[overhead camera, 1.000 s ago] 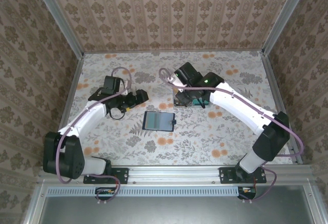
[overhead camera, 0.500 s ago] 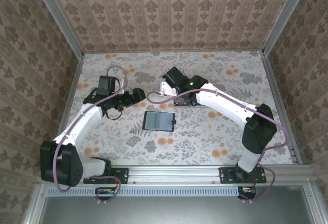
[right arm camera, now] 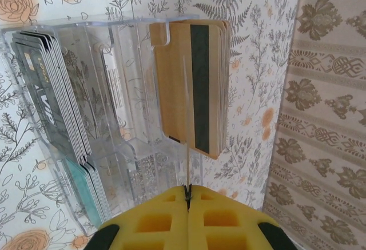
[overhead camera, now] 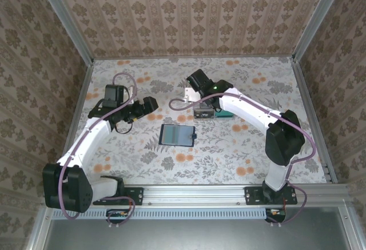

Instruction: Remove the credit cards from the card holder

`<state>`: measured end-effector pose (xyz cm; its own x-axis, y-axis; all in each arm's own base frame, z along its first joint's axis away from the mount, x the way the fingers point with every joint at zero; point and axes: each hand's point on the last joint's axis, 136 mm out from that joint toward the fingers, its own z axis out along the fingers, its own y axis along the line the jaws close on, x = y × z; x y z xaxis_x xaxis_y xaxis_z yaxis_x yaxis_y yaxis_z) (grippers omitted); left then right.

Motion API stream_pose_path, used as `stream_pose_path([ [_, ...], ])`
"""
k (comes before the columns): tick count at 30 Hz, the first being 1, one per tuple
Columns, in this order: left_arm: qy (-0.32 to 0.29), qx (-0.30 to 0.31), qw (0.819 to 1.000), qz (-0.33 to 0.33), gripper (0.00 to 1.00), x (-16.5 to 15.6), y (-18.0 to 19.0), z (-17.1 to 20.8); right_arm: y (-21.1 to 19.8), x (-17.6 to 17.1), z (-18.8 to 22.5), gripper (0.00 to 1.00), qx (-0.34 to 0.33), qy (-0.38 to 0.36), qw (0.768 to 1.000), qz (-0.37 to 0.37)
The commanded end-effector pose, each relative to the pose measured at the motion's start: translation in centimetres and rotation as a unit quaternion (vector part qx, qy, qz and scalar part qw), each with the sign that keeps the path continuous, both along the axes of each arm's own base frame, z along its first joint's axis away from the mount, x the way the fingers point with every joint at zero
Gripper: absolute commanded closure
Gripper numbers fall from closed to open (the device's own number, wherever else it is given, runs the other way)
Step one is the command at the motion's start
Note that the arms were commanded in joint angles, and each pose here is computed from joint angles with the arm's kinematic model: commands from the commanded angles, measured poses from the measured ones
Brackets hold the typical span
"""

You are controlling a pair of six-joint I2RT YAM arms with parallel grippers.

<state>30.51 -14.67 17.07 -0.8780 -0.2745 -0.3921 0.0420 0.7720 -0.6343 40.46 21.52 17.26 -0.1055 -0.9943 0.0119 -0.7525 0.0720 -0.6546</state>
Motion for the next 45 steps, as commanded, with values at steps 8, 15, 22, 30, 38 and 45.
stream_pose_path([
  [8, -0.001, 0.006, 1.0, 0.005, 0.0, 0.0, 0.8, -0.1, 1.5, 1.7, -0.8, 1.0, 0.01, -0.007, 1.0, 0.015],
  [15, 0.001, 0.005, 1.0, 0.007, 0.0, 0.1, 0.9, -0.2, 1.6, 2.3, -2.0, 1.0, 0.012, -0.004, 1.0, 0.011],
  [22, 0.001, 0.004, 1.0, 0.01, 0.0, 0.2, 1.1, -0.3, 1.3, 3.2, -1.8, 1.0, 0.017, -0.012, 1.0, 0.0],
  [30, 0.004, 0.0, 1.0, 0.01, 0.0, 0.4, 1.1, -0.5, 0.8, 3.4, -2.0, 1.0, 0.017, -0.011, 1.0, -0.006],
  [38, 0.006, -0.001, 1.0, 0.009, 0.0, 0.4, 1.0, -0.6, 0.7, 3.9, -2.5, 0.95, 0.017, -0.016, 1.0, -0.014],
  [45, 0.005, -0.001, 1.0, 0.01, 0.0, 0.5, 1.1, -0.7, 0.9, 4.6, -1.5, 0.66, 0.026, -0.036, 0.999, -0.022],
])
